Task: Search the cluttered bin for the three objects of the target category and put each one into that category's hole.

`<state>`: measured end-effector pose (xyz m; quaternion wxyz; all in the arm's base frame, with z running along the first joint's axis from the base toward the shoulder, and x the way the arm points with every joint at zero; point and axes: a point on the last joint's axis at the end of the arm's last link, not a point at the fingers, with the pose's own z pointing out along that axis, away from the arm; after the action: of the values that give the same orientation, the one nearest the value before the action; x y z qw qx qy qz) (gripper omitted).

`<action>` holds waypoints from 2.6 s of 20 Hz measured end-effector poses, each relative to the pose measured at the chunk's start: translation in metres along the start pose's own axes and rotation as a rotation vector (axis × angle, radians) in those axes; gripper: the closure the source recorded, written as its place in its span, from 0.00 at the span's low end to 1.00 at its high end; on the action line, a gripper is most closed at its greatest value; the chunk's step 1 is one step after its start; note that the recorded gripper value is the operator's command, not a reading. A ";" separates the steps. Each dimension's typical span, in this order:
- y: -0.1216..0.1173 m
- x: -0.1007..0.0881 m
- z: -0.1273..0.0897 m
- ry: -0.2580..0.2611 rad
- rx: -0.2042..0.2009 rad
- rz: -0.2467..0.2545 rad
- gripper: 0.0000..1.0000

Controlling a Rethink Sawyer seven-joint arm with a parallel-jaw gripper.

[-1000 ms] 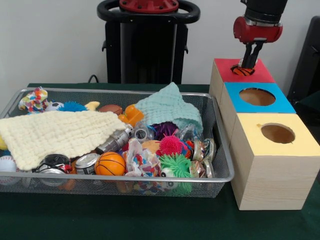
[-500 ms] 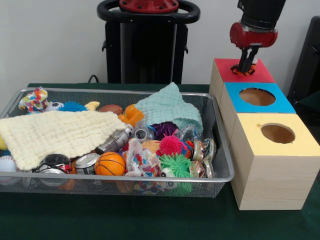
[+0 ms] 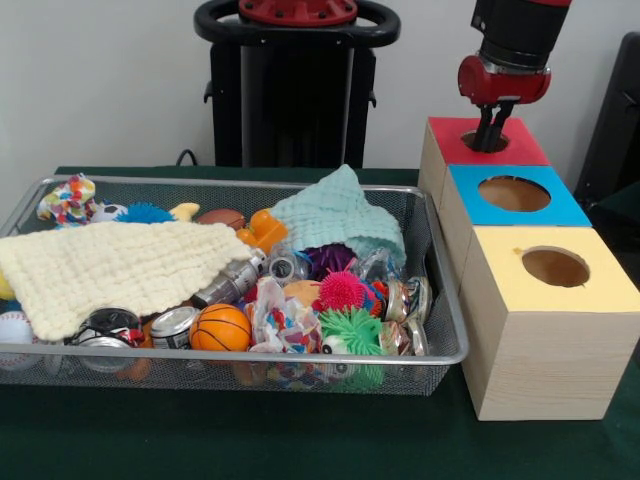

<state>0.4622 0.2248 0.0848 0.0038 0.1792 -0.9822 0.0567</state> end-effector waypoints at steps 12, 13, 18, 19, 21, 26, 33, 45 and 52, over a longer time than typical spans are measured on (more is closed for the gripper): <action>-0.013 0.005 -0.014 0.065 -0.022 0.033 1.00; -0.015 0.006 -0.017 0.080 -0.025 0.040 1.00; -0.035 0.014 -0.044 0.226 -0.046 0.086 1.00; -0.040 0.017 -0.050 0.254 -0.048 0.094 1.00; -0.050 0.017 -0.055 0.264 -0.051 0.109 1.00; -0.079 0.005 -0.044 0.170 -0.057 0.135 1.00; -0.148 -0.005 -0.022 -0.082 -0.067 0.213 1.00; -0.201 0.055 0.006 -0.126 -0.042 0.237 1.00; -0.164 0.054 0.020 -0.104 -0.025 0.101 1.00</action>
<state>0.4694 0.0506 0.0847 -0.0481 0.1321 -0.9894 0.0353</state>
